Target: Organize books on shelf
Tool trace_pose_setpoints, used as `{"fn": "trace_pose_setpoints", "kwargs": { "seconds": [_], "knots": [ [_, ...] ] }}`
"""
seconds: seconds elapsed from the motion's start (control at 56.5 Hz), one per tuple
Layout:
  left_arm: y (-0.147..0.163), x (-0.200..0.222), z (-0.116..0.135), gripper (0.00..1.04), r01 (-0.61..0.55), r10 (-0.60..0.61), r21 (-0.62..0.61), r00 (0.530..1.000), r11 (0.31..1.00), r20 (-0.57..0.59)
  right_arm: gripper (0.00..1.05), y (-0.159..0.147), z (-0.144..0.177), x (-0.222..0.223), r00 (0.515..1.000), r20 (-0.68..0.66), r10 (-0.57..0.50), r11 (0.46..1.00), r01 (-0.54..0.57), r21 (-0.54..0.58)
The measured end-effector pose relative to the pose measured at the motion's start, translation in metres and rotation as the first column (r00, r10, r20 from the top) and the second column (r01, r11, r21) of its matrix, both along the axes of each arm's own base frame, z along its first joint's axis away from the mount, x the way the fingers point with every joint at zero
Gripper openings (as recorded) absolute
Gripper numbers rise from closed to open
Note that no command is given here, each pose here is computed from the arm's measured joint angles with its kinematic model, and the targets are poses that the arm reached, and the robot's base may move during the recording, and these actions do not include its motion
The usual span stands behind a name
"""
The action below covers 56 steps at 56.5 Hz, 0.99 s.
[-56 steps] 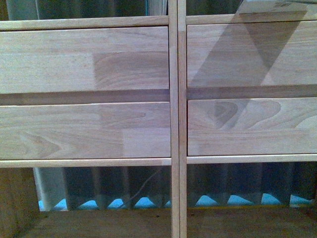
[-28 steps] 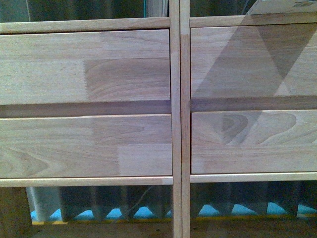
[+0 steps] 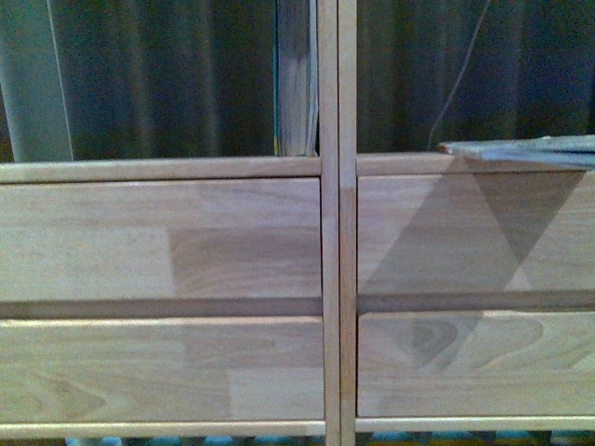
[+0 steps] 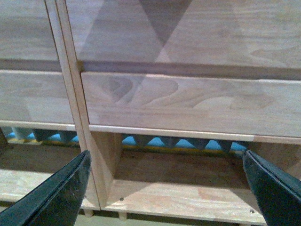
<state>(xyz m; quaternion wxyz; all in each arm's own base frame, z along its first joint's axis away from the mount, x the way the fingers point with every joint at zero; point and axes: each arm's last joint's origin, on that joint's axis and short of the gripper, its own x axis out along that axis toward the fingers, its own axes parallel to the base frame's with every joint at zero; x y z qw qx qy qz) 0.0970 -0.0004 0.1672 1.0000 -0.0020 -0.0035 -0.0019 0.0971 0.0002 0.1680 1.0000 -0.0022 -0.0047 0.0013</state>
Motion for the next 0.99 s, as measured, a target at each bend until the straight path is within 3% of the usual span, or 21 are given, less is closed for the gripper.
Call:
{"fn": "trace_pose_setpoints", "kwargs": {
  "seconds": [0.372,0.478,0.673,0.832,0.992],
  "knots": [
    [0.0,0.0,0.0,0.97,0.0,0.0,0.0,1.0,1.0,0.0,0.98,0.0,0.0,0.0,1.0,0.0,0.0,1.0,0.0,0.002],
    [0.0,0.0,0.0,0.97,0.0,0.0,0.0,1.0,1.0,0.0,0.98,-0.004,0.008,0.012,0.985,0.082,0.151,0.964,-0.165,0.209],
    [0.0,0.0,0.0,0.97,0.0,0.0,0.0,1.0,1.0,0.0,0.98,0.0,0.014,0.059,0.975,0.102,0.196,0.804,-0.219,0.553],
    [0.0,0.0,0.0,0.97,0.0,0.0,0.0,1.0,1.0,0.0,0.98,0.012,0.039,0.121,0.97,0.108,0.217,0.636,-0.225,0.738],
    [0.0,0.0,0.0,0.97,0.0,0.0,0.0,1.0,1.0,0.0,0.98,0.016,0.037,0.177,0.983,0.081,0.162,0.49,-0.152,0.858]
  ]
}}
